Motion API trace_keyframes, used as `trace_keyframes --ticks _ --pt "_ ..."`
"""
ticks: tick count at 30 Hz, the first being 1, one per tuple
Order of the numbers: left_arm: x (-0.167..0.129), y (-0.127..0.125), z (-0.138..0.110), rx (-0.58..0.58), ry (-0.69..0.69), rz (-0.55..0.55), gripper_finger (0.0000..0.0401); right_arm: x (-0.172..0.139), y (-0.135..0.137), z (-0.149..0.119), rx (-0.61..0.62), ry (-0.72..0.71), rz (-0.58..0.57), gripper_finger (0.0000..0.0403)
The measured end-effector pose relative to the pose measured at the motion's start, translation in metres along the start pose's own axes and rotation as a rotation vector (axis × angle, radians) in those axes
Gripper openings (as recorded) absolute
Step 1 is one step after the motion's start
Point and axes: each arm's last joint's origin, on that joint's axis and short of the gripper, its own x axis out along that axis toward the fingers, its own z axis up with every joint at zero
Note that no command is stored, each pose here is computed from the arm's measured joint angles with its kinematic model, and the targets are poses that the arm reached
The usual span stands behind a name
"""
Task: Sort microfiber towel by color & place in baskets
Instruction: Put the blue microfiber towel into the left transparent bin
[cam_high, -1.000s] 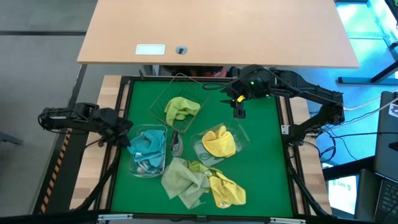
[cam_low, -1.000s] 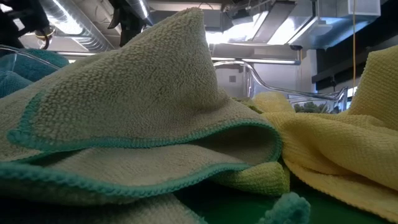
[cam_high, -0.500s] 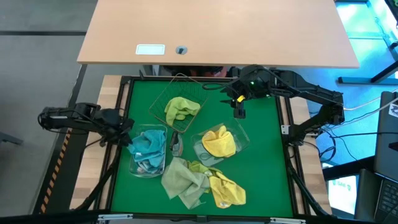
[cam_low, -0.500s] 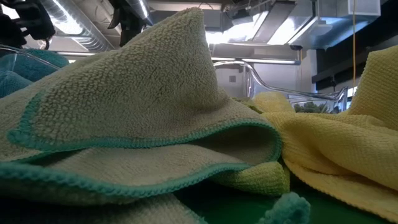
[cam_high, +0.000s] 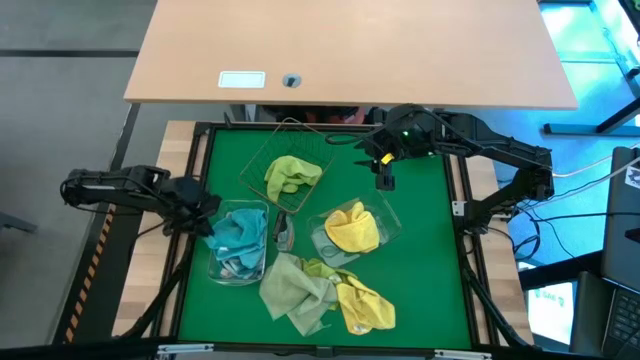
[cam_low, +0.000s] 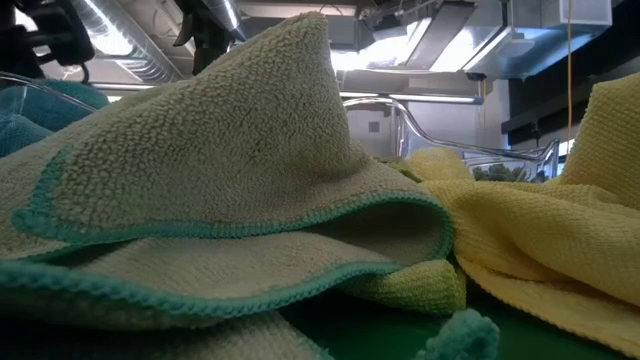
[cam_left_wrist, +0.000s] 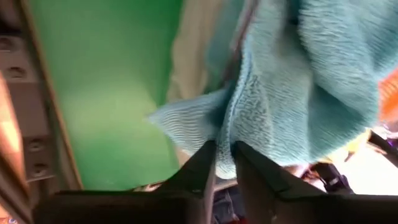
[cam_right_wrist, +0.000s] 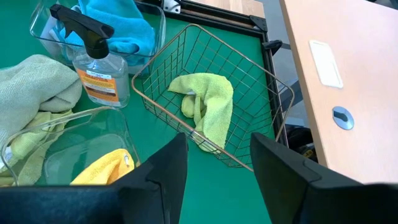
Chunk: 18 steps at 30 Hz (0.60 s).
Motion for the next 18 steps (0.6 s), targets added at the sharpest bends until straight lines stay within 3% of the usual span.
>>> trace_keyframes --ticks 4,10,13,18 --pt "0.000 -0.006 -0.002 0.060 0.019 -0.062 0.0009 0.000 0.000 0.000 0.000 0.000 0.000 0.0172" --pt "-0.003 -0.021 -0.009 0.139 0.062 -0.226 0.0003 0.000 0.001 -0.004 -0.001 0.037 0.012 0.0172" --pt "-0.003 -0.027 -0.009 0.148 0.007 -0.292 0.0002 0.000 0.002 -0.006 -0.002 0.065 0.021 0.0172" --pt "0.005 -0.035 -0.007 0.198 -0.094 -0.260 0.0001 0.000 0.003 -0.009 -0.003 0.095 0.031 0.0172"
